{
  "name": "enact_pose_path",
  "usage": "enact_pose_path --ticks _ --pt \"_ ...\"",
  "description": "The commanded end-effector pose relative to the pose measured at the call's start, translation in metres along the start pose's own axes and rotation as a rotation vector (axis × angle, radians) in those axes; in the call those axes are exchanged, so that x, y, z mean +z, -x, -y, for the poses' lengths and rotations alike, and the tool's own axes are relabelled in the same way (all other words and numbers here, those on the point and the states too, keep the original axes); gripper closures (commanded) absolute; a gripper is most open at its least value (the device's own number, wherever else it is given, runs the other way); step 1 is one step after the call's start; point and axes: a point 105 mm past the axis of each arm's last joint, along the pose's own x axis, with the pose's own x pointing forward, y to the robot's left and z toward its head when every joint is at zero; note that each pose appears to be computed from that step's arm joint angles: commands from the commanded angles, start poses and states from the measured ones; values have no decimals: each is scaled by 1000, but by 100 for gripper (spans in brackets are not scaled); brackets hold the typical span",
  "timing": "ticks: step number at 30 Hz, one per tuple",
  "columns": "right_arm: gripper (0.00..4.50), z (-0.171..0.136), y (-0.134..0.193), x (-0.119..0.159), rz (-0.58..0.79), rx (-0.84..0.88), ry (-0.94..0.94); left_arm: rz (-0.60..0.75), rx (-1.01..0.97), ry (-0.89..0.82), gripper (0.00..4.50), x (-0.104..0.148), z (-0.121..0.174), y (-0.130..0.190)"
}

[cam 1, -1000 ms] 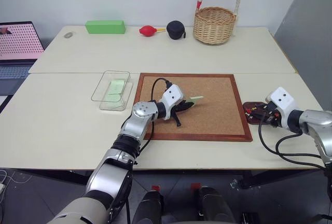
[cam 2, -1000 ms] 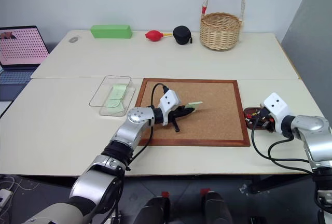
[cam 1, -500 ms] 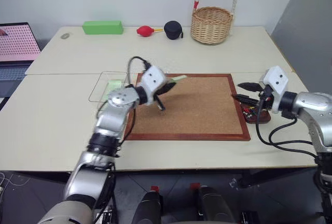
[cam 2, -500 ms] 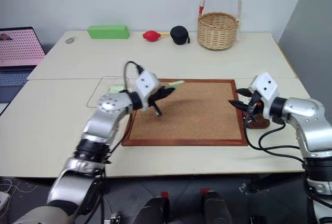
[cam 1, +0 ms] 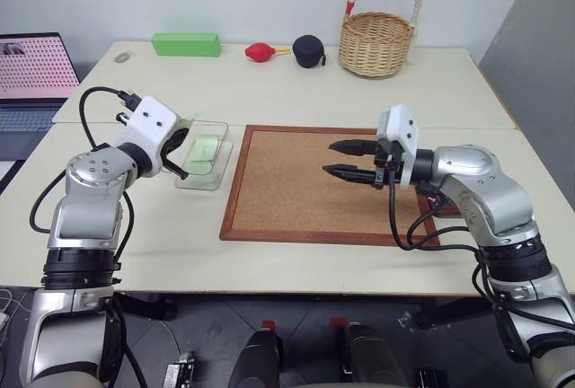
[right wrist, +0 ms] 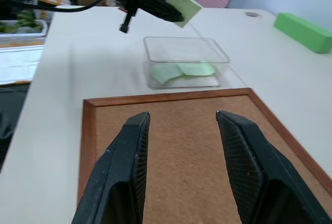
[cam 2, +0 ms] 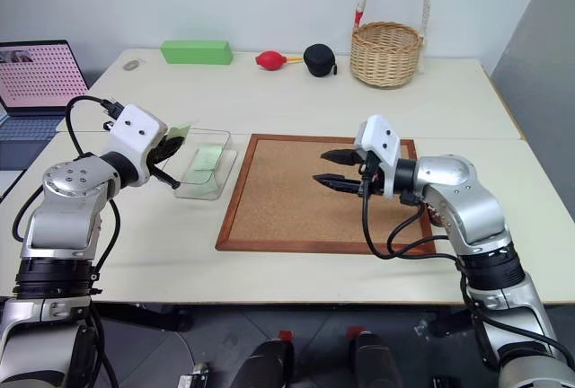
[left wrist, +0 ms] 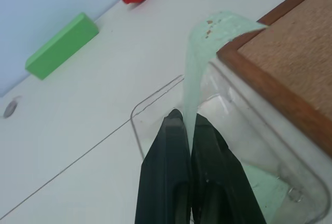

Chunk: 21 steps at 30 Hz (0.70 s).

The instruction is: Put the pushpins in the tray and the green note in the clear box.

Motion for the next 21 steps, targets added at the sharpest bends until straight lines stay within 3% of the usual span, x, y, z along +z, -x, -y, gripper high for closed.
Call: enact_pose_path --ticks 1,5,16,19,21 --pt "235 -2 -5 16 29 39 48 -11 32 2 450 1 -8 1" --pt "226 -4 -8 17 37 37 46 -48 42 -1 405 -7 -6 2" --pt "226 -1 -7 17 34 29 46 -66 16 8 194 -7 -1 6" --pt "226 0 -7 17 38 22 43 -16 9 24 137 4 0 9" --pt "226 2 -4 17 42 6 38 72 -15 75 137 22 5 11"
